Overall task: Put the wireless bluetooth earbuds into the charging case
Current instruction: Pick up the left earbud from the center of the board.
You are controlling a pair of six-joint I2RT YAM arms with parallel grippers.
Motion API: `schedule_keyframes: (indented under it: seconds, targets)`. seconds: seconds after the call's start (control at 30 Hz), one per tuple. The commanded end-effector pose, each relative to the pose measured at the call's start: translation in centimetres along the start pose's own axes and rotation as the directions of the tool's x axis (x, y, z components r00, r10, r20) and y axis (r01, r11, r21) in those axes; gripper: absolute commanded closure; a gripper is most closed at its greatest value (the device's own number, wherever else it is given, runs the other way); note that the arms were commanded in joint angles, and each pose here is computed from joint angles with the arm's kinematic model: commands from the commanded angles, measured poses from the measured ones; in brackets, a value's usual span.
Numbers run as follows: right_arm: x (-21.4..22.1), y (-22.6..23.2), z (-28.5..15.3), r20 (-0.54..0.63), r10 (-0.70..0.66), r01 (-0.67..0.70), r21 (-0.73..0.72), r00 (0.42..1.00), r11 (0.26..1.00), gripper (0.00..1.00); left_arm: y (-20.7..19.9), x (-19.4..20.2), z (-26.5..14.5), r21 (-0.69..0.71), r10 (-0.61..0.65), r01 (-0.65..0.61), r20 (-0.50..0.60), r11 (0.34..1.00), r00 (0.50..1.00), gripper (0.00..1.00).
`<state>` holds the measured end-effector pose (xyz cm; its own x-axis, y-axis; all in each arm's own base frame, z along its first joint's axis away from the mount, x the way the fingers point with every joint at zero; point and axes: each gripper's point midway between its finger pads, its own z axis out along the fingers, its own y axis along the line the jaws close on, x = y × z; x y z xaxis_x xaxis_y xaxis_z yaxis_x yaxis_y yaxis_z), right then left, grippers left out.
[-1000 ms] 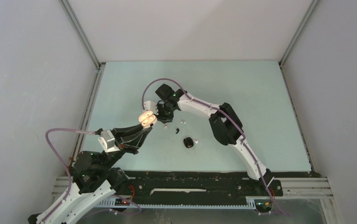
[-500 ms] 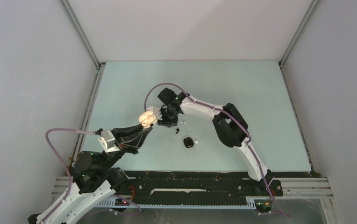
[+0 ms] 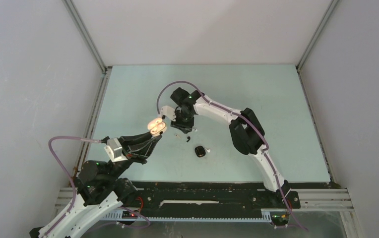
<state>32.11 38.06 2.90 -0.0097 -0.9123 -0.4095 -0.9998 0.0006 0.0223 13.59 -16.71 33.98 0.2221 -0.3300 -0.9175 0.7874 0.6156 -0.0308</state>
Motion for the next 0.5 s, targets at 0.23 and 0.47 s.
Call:
schedule_keyframes:
  seconds: [0.23,0.47]
  targets:
    - [-6.4,1.0,-1.1,0.075,0.422,-0.426,0.039,0.903,0.904,0.48,-0.4,-1.7,0.7,0.025,0.0,-0.001,0.037,1.0,0.999,1.0]
    - [-6.8,-1.0,-0.3,0.115,0.515,-0.526,0.113,0.85,0.843,0.63,-0.3,-1.9,0.5,0.016,0.004,-0.004,0.044,1.0,0.999,1.0]
